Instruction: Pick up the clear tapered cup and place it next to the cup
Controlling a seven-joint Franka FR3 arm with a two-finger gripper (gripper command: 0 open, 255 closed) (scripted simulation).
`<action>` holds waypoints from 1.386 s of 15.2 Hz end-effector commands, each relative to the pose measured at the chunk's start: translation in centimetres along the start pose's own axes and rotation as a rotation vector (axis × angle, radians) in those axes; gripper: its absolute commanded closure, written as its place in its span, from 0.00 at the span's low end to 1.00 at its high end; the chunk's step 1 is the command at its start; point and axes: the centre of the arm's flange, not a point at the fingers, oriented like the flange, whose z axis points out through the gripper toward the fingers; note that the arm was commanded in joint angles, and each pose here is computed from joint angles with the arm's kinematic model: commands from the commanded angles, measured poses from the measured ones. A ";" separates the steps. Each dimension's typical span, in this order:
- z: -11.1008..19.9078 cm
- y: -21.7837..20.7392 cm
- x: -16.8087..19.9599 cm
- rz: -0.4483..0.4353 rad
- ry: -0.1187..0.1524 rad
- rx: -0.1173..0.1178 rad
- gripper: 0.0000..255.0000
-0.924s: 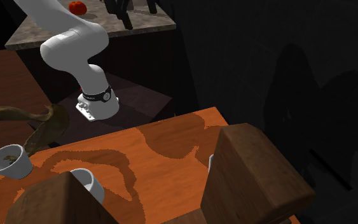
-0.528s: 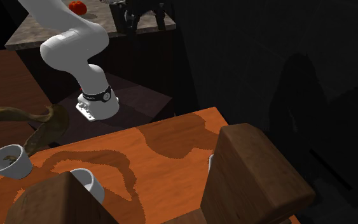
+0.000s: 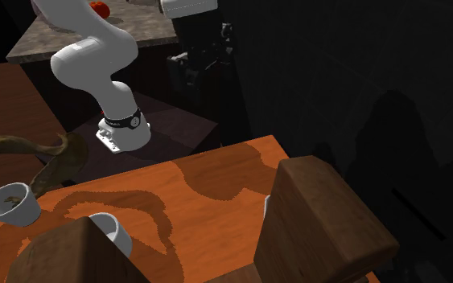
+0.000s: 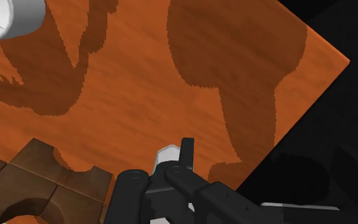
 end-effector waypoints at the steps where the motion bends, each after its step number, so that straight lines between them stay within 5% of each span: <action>1: 1.6 1.2 2.0 0.005 -0.001 -0.004 0.00; 21: 16.1 10.9 20.2 0.052 -0.023 -0.035 0.00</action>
